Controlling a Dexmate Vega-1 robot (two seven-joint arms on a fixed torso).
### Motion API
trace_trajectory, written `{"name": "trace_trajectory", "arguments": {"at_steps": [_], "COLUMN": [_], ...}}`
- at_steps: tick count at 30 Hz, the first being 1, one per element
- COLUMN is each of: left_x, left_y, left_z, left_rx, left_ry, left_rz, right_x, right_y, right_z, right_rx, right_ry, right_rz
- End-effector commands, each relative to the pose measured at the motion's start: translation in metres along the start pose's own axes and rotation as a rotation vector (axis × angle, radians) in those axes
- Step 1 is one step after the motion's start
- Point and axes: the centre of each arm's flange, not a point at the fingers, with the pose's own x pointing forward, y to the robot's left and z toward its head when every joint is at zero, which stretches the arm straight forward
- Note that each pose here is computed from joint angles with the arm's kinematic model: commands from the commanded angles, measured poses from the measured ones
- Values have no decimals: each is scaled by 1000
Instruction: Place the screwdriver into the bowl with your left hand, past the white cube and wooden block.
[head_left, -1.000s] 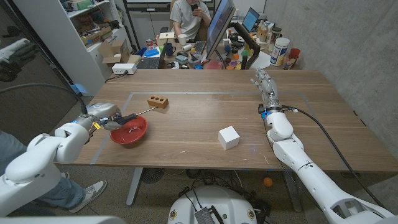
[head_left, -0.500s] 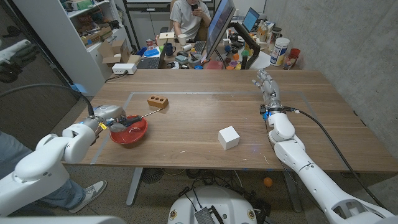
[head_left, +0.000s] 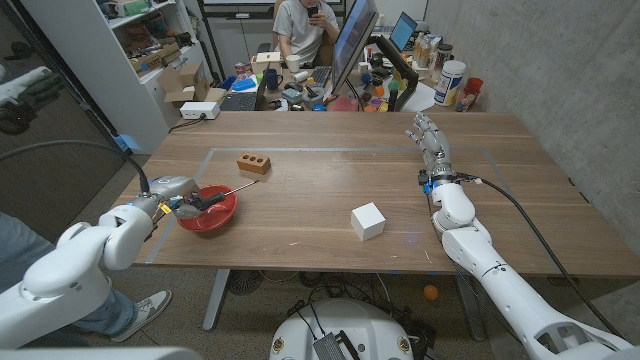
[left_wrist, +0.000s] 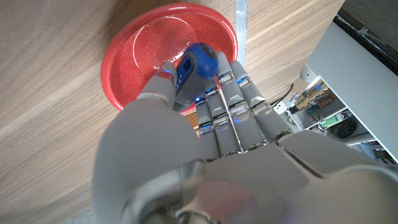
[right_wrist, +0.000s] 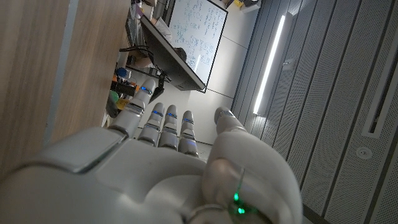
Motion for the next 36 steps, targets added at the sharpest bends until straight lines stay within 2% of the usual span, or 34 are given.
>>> {"name": "trace_trajectory", "arguments": {"at_steps": [1,16,36], "left_x": [0,2,1], "left_y": [-8,-13,-13], "left_z": [-4,1,0], "left_rx": [-9,-24,-83], "left_ry": [22,13,21], "left_rz": [-21,-46,-83], "right_x": [0,-4,-3], "right_y": [2,1,-3], "right_z": [-6,-14,-15], "right_rx": [-2,-7,-1], "right_ry": [27,62,66], "right_rz": [12,23,30]}}
